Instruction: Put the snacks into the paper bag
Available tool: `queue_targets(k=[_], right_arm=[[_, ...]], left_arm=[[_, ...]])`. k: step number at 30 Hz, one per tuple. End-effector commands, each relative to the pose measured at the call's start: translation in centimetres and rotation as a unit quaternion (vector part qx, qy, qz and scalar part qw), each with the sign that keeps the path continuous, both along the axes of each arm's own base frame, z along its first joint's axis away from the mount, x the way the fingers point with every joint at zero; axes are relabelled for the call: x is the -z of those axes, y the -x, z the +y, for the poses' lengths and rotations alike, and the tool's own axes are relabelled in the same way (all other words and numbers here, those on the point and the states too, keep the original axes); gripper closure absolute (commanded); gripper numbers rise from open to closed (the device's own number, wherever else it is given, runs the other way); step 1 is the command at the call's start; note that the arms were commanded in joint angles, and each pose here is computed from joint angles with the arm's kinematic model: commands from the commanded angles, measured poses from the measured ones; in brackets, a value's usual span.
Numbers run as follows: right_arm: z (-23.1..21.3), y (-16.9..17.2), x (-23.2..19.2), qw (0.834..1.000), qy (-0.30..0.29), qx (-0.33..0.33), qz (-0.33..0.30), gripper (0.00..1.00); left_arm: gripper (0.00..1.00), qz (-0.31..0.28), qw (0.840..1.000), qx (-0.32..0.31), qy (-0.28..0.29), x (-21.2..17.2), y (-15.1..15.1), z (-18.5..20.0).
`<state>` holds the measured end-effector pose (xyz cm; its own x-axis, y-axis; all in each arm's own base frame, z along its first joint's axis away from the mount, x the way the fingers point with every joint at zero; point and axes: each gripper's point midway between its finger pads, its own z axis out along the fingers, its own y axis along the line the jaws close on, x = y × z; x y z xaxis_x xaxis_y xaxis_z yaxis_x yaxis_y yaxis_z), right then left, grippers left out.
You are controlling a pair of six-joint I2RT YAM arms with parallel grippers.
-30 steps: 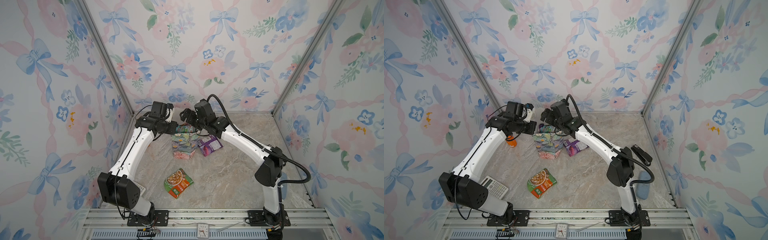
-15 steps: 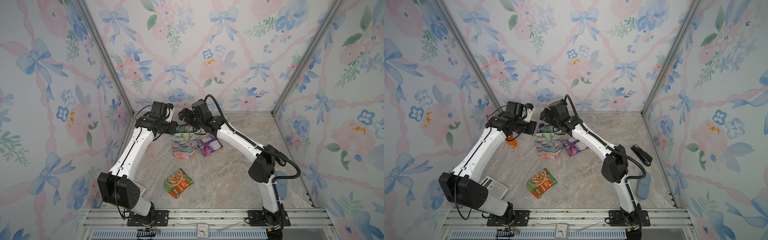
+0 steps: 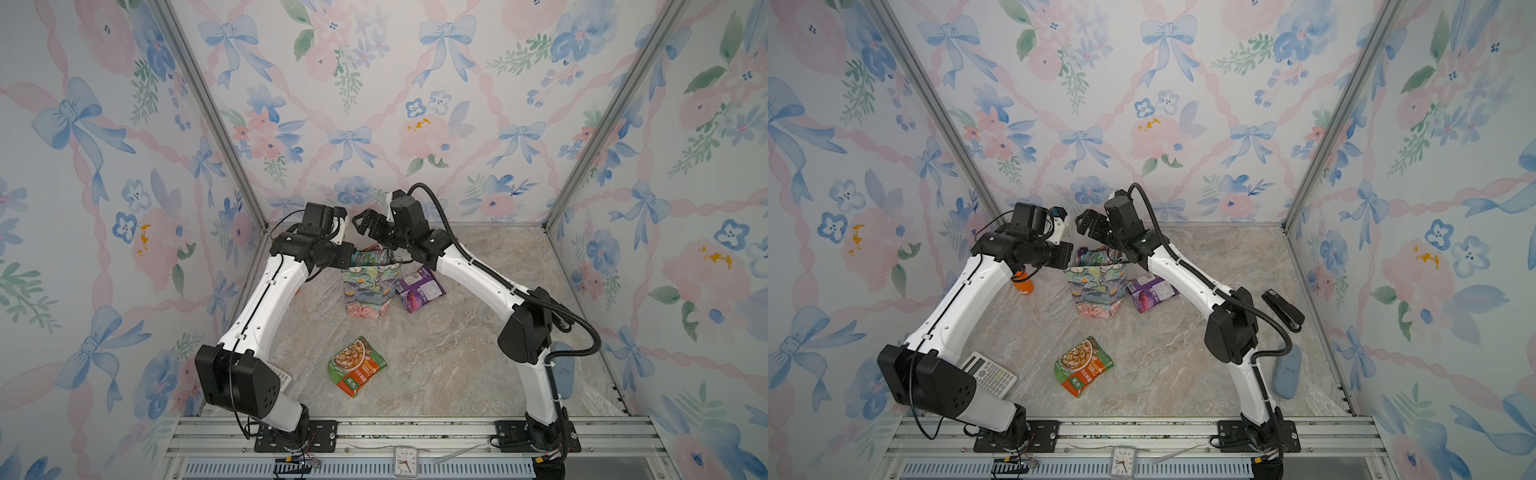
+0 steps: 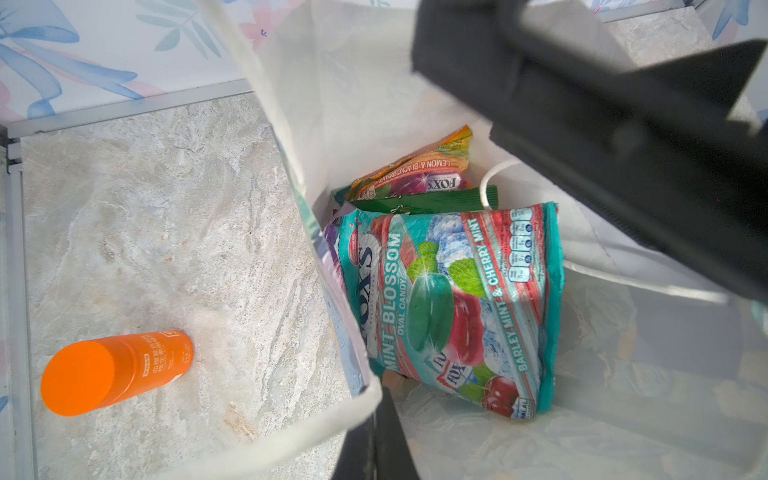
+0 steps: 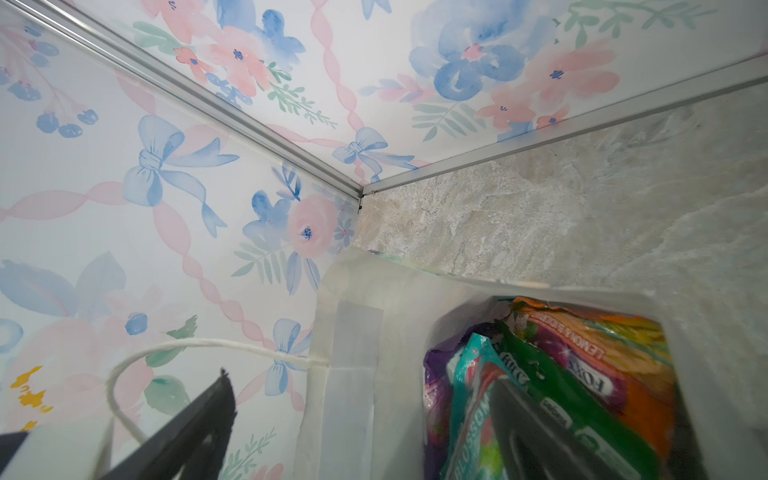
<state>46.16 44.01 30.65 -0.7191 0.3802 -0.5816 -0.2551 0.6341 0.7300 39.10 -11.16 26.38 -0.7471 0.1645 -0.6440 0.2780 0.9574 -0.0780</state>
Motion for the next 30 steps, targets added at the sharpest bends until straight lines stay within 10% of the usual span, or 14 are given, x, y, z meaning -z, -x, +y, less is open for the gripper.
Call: queue_targets(k=[1,11,30], right_arm=[[-1.1,1.2,-3.7,0.999,0.014,-0.004,-0.033,0.03],[-2.1,3.6,-1.8,0.993,0.12,0.019,-0.016,0.04],[-1.9,1.7,0.5,0.989,0.116,0.089,0.013,0.03]], left_arm=[[1.0,-0.027,1.0,0.01,0.003,-1.7,0.3,0.0],[1.0,-0.027,1.0,0.009,0.005,-1.8,0.4,0.0],[1.0,-0.029,0.999,0.013,0.017,-2.2,0.6,-0.3]])
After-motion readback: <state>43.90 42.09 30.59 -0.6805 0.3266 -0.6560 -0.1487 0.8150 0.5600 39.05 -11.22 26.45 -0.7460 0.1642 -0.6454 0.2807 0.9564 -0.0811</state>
